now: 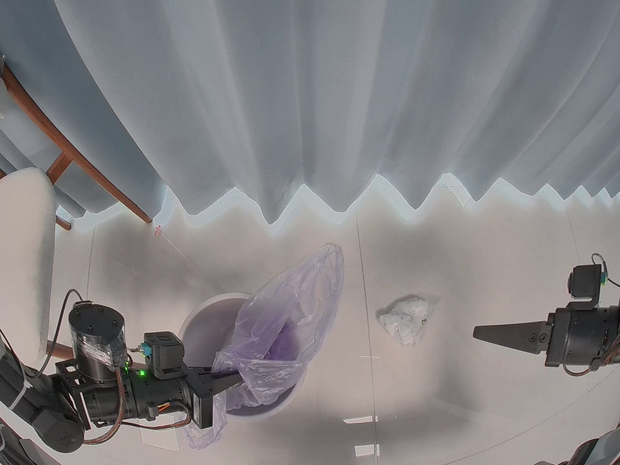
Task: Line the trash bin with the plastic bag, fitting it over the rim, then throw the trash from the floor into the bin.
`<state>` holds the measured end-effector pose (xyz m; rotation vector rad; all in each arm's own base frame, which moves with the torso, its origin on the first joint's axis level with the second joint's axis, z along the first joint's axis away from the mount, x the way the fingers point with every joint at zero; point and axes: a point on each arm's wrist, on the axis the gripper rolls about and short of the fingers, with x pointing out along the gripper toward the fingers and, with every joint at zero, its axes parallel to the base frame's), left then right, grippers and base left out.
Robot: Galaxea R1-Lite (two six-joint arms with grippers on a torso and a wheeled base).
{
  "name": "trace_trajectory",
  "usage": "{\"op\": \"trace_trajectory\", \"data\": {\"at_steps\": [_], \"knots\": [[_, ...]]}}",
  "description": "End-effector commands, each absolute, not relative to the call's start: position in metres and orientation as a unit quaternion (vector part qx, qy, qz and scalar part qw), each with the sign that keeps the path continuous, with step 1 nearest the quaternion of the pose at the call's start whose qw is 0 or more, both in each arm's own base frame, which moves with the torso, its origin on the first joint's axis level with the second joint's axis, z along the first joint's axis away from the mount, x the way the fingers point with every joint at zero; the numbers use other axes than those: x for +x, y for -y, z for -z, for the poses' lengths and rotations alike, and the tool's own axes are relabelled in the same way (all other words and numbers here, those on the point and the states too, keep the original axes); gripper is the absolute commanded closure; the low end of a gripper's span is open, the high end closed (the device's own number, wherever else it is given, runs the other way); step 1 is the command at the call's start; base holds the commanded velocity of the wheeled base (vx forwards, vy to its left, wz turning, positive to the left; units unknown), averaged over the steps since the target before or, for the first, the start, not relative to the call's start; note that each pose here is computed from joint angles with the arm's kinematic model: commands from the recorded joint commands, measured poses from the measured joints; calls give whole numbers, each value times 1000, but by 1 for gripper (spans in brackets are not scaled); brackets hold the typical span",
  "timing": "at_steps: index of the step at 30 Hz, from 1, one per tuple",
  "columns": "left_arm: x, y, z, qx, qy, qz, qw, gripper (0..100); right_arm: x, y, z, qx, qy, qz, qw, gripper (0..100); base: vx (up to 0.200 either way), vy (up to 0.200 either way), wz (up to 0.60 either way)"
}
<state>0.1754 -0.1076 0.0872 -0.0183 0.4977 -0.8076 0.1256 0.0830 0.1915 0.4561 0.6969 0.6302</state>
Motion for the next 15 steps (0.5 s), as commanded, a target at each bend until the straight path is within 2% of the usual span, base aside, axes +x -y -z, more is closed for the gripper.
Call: {"op": "trace_trajectory", "data": {"at_steps": [1, 8, 15], "knots": [[174, 109, -85, -6, -245, 389, 888, 100, 132, -87, -183, 214, -354, -290, 863, 0, 0, 0, 0], [174, 109, -85, -7, -246, 388, 888, 100, 132, -87, -174, 210, -371, -281, 860, 0, 0, 0, 0], [174, 109, -86, -7, -243, 388, 889, 100, 135, -94, -186, 208, -357, -300, 860, 0, 0, 0, 0]]}}
